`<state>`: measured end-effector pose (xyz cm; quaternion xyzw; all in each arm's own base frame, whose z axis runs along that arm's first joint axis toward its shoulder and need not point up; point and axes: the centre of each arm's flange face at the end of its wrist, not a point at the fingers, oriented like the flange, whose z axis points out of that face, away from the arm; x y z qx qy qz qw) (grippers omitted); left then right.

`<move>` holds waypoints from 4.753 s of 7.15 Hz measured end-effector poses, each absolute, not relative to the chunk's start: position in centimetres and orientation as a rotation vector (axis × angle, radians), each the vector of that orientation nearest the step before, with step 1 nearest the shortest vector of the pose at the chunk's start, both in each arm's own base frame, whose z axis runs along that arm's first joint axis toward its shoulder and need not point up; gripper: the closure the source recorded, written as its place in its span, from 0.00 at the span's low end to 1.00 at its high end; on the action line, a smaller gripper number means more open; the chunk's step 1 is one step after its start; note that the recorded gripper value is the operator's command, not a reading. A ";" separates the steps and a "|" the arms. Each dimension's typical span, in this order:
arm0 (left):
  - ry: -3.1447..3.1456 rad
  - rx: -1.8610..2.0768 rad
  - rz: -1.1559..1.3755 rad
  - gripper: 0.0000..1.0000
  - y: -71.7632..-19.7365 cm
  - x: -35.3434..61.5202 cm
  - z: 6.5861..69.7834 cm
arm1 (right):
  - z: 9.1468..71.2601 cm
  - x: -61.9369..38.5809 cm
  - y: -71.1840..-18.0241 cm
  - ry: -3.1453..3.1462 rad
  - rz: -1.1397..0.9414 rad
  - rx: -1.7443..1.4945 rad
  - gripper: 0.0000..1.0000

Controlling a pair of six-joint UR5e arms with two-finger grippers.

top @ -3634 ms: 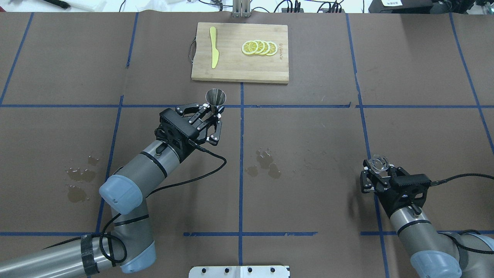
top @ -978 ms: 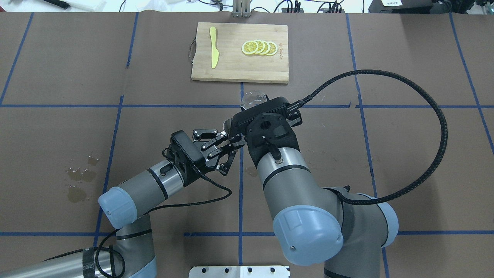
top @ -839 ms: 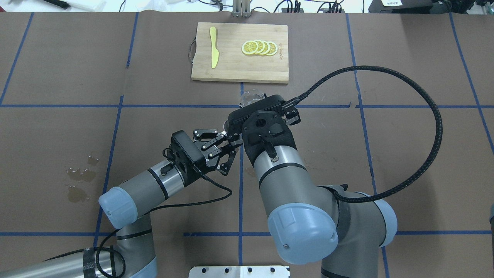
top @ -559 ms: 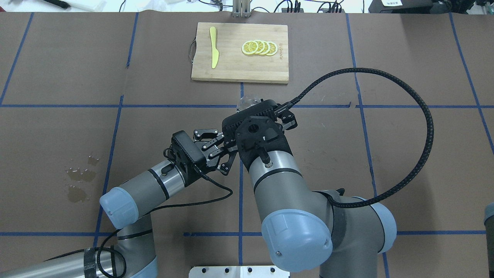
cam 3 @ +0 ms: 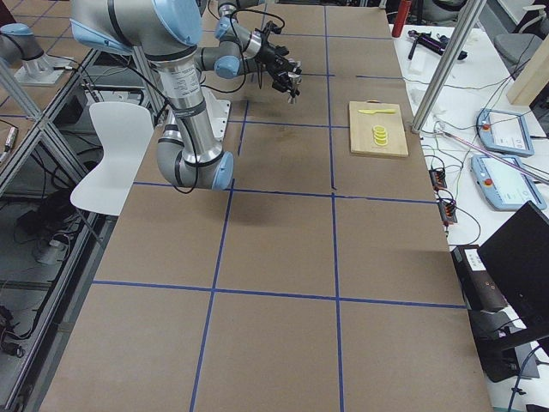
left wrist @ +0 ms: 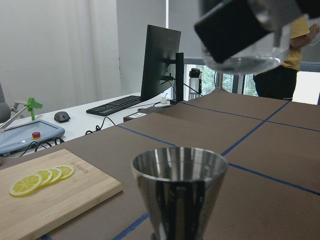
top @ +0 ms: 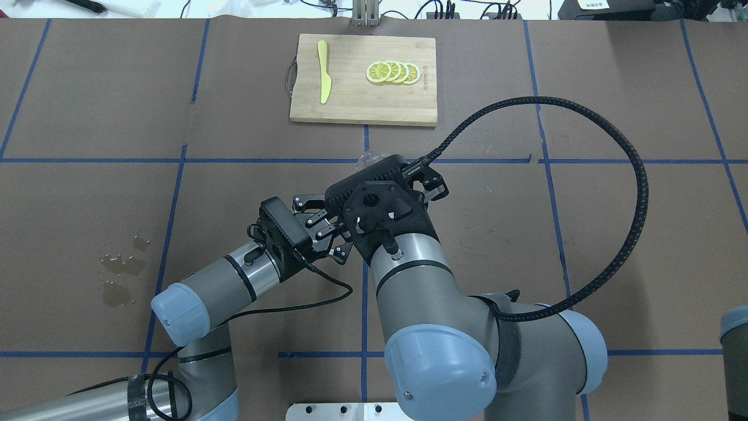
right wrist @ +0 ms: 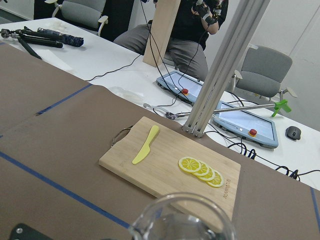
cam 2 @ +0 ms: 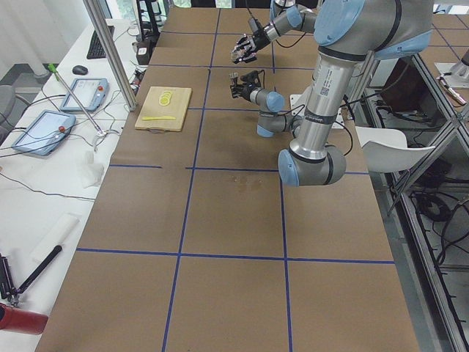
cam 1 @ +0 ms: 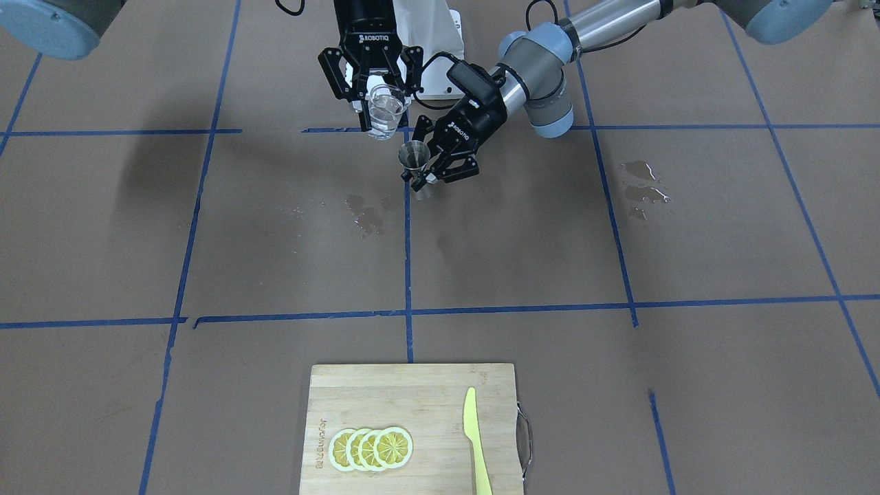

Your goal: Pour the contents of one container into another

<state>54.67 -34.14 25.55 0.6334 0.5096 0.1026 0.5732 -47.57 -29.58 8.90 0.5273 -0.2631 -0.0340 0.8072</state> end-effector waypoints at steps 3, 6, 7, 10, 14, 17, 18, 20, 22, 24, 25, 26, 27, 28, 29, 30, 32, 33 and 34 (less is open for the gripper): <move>1.202 1.488 0.235 1.00 -34.1 54.5 25.4 | 8.6 -48.0 -29.6 -0.514 -0.123 1.131 1.00; 1.204 1.490 0.234 1.00 -34.1 54.5 25.3 | 8.6 -48.4 -30.0 -0.472 -0.154 1.128 1.00; 1.204 1.490 0.234 1.00 -34.1 54.5 25.3 | 8.7 -48.5 -30.0 -0.461 -0.161 1.127 1.00; 1.205 1.487 0.235 1.00 -34.0 54.5 25.4 | 9.0 -48.7 -30.2 -0.422 -0.195 1.127 1.00; 1.206 1.487 0.234 1.00 -34.0 54.4 25.3 | 9.1 -49.0 -30.6 -0.382 -0.236 1.136 1.00; 1.209 1.488 0.232 1.00 -34.0 54.4 25.2 | 9.2 -49.0 -31.0 -0.334 -0.289 1.148 1.00; 1.209 1.488 0.232 1.00 -34.0 54.4 25.2 | 9.2 -49.0 -31.1 -0.317 -0.309 1.150 1.00; 1.210 1.489 0.231 1.00 -34.0 54.4 25.2 | 9.1 -49.0 -31.1 -0.292 -0.337 1.151 1.00; 1.214 1.491 0.228 1.00 -33.9 54.3 25.2 | 8.7 -49.0 -31.1 -0.254 -0.374 1.146 1.00; 1.215 1.491 0.227 1.00 -33.9 54.3 25.3 | 8.6 -49.1 -31.1 -0.236 -0.394 1.144 1.00; 1.215 1.491 0.227 1.00 -33.9 54.3 25.4 | 8.5 -49.1 -31.2 -0.229 -0.404 1.146 1.00; 1.216 1.491 0.227 1.00 -33.9 54.3 25.4 | 8.3 -49.2 -31.2 -0.221 -0.414 1.148 1.00; 1.216 1.491 0.227 1.00 -33.9 54.2 25.4 | 8.2 -49.2 -31.2 -0.212 -0.427 1.151 1.00; 1.217 1.492 0.226 1.00 -33.9 54.2 25.3 | 8.2 -49.4 -31.2 -0.203 -0.440 1.153 1.00; 1.220 1.493 0.225 1.00 -33.9 54.2 25.4 | 8.3 -49.5 -31.3 -0.190 -0.457 1.154 1.00; 1.222 1.494 0.224 1.00 -33.8 54.1 25.4 | 8.3 -49.5 -31.3 -0.173 -0.478 1.155 1.00; 1.225 1.494 0.222 1.00 -33.8 54.1 25.5 | 8.0 -49.5 -31.3 -0.147 -0.504 1.150 1.00; 1.226 1.495 0.221 1.00 -33.8 54.1 25.5 | 7.7 -49.5 -31.3 -0.140 -0.516 1.152 1.00; 1.228 1.496 0.220 1.00 -33.7 54.1 25.5 | 7.4 -49.5 -31.3 -0.134 -0.527 1.156 1.00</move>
